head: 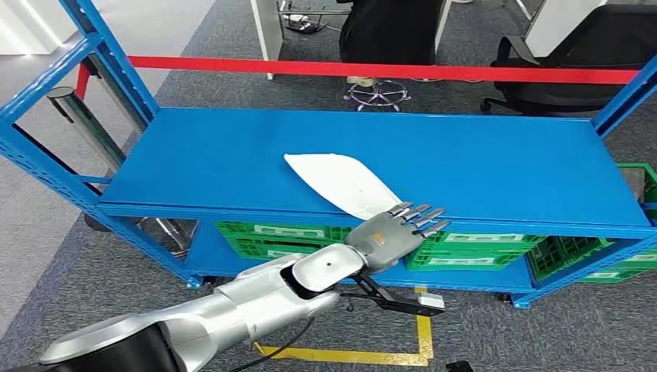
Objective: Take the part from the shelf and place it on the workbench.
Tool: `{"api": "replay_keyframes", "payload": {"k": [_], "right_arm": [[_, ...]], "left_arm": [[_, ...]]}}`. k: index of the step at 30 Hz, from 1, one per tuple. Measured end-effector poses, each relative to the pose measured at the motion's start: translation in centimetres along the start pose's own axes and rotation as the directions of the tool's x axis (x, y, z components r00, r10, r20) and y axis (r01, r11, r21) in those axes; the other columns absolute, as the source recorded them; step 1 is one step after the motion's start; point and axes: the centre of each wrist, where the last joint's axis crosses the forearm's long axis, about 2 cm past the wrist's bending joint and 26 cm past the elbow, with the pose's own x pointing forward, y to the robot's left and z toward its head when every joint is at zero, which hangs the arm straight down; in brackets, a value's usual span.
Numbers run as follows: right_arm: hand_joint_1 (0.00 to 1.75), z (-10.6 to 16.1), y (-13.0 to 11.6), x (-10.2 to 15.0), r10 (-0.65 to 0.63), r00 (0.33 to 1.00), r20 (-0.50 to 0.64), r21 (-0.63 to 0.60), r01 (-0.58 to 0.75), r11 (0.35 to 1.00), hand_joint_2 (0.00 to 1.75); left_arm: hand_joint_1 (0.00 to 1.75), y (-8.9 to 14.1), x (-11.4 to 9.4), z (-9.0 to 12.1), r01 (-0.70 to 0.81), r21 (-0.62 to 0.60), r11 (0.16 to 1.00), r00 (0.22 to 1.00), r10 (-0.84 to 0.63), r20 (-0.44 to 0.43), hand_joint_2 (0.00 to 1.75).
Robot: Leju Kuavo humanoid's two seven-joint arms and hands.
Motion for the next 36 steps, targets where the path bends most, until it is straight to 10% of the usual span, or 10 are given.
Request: {"api": "replay_keyframes", "payload": {"k": [21, 25, 36], "right_arm": [[0.00, 0.0, 0.1, 0.1, -0.020, 1.000, -0.007, 0.025, 0.020, 0.999, 1.75], [0.00, 0.0, 0.1, 0.1, -0.027, 1.000, -0.004, 0.052, 0.027, 0.998, 0.00], [0.00, 0.0, 0.4, 0.2, -0.071, 0.997, 0.027, 0.159, 0.066, 0.985, 0.00]], "left_arm": [[0.00, 1.0, -2.1, -1.1, -0.045, -0.075, 0.996, 0.968, 0.025, -0.250, 1.75], [0.00, 1.0, -2.4, -1.1, -0.046, -0.082, 0.996, 0.965, 0.023, -0.262, 1.75], [0.00, 0.5, -3.9, -0.9, -0.038, -0.109, 0.993, 0.952, 0.003, -0.305, 1.75]]}}
